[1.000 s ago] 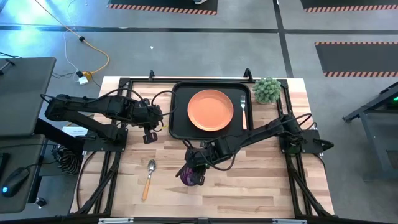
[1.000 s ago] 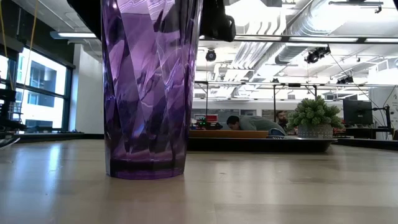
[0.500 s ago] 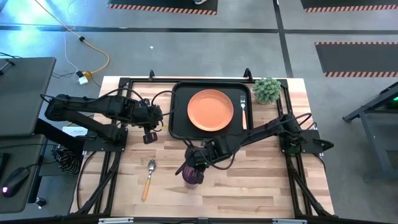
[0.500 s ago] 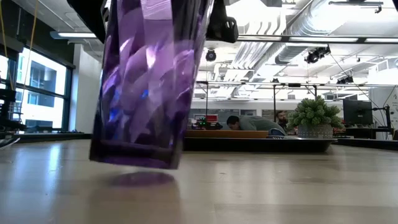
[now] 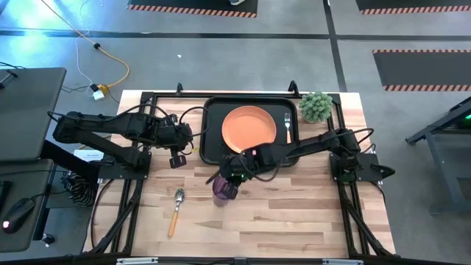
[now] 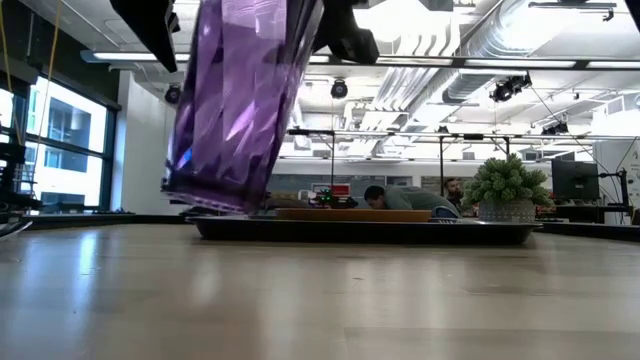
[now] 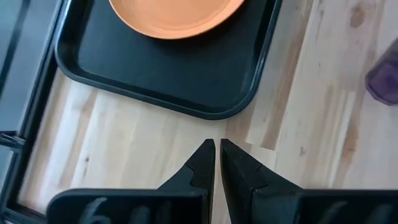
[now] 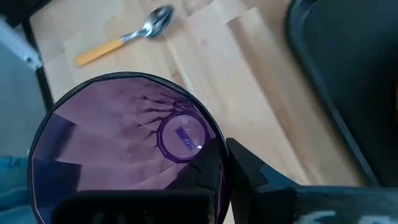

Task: Pick and place plate/cup/fork/spoon on tray
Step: Put the violet cup on the black serving tray

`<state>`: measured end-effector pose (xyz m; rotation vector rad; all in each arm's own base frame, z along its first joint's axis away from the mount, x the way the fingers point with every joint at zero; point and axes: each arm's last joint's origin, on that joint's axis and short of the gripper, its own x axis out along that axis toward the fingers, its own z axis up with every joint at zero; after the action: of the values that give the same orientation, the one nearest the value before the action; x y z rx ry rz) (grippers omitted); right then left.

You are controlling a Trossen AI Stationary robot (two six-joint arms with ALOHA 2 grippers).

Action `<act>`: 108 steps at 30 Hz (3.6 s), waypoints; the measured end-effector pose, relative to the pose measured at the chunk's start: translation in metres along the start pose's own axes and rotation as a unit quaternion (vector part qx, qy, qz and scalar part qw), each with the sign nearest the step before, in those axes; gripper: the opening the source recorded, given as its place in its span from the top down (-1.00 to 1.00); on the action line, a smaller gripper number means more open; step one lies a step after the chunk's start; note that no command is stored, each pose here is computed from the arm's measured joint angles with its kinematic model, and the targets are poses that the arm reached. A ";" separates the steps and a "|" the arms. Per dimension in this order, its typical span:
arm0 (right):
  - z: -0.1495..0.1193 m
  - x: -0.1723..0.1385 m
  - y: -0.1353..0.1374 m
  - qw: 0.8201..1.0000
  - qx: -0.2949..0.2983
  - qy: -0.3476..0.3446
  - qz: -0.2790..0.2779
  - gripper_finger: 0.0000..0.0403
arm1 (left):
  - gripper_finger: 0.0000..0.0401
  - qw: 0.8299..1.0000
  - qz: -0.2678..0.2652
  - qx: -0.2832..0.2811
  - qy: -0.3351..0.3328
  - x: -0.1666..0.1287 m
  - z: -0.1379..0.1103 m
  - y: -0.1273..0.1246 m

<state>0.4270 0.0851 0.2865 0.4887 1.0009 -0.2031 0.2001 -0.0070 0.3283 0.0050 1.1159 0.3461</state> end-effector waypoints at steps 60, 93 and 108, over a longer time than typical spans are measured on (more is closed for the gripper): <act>0.138 -0.121 -0.224 0.968 -0.044 -0.141 -0.201 1.00 | 0.47 0.877 -0.011 -0.315 -0.362 -0.026 0.067 0.160; 0.127 -0.093 -0.209 0.974 0.074 -0.096 -0.193 1.00 | 0.47 0.943 -0.045 -0.253 -0.210 0.031 0.100 0.123; 0.126 -0.086 -0.180 0.971 0.104 -0.125 -0.175 1.00 | 0.47 0.927 -0.061 -0.321 -0.184 0.036 0.100 0.115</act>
<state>0.4072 -0.1379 0.3610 0.4610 0.8144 -0.6755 0.2712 0.1285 0.3614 -0.5576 0.5895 0.5605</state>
